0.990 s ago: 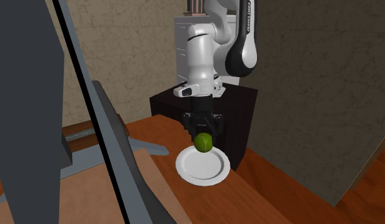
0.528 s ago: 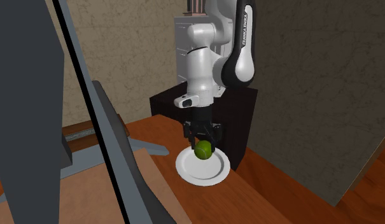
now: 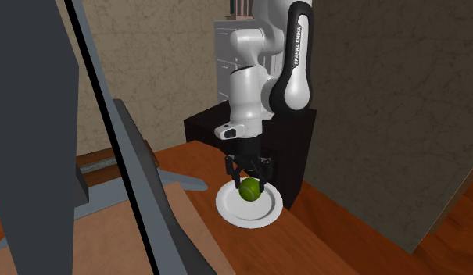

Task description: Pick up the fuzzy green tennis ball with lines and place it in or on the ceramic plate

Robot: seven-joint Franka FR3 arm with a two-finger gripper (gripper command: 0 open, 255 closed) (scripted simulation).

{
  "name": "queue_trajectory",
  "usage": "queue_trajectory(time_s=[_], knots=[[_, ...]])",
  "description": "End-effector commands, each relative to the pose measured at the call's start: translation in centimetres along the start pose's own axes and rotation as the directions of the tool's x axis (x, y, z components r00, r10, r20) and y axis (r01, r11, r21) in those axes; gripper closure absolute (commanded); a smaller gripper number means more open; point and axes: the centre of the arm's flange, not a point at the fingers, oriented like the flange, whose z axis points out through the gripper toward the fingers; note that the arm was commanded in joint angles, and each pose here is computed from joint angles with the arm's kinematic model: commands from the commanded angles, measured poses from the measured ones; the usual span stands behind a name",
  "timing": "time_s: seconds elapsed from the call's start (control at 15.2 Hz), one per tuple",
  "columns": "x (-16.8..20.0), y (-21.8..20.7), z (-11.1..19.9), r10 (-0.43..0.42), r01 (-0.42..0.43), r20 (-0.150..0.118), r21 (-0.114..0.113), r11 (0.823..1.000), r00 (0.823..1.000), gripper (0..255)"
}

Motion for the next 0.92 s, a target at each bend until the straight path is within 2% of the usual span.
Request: queue_trajectory(time_s=[0.0, 0.13, 0.2, 0.53, 0.79, 0.86], knots=[[0.0, 0.0, 0.0, 0.000, 0.000, 0.000, 0.000, 1.000, 1.000, 255], [0.0, 0.0, 0.0, 0.000, 0.000, 0.000, 0.000, 1.000, 1.000, 255], [0.0, 0.0, 0.0, 0.000, 0.000, 0.000, 0.000, 1.000, 1.000, 0], [0.0, 0.0, 0.0, 0.000, 0.000, 0.000, 0.000, 1.000, 1.000, 0], [0.0, 0.0, -5.0, 0.000, 0.000, 0.000, 0.000, 1.000, 1.000, 0], [0.0, 0.0, -5.0, 0.000, 0.000, 0.000, 0.000, 1.000, 1.000, 0]])
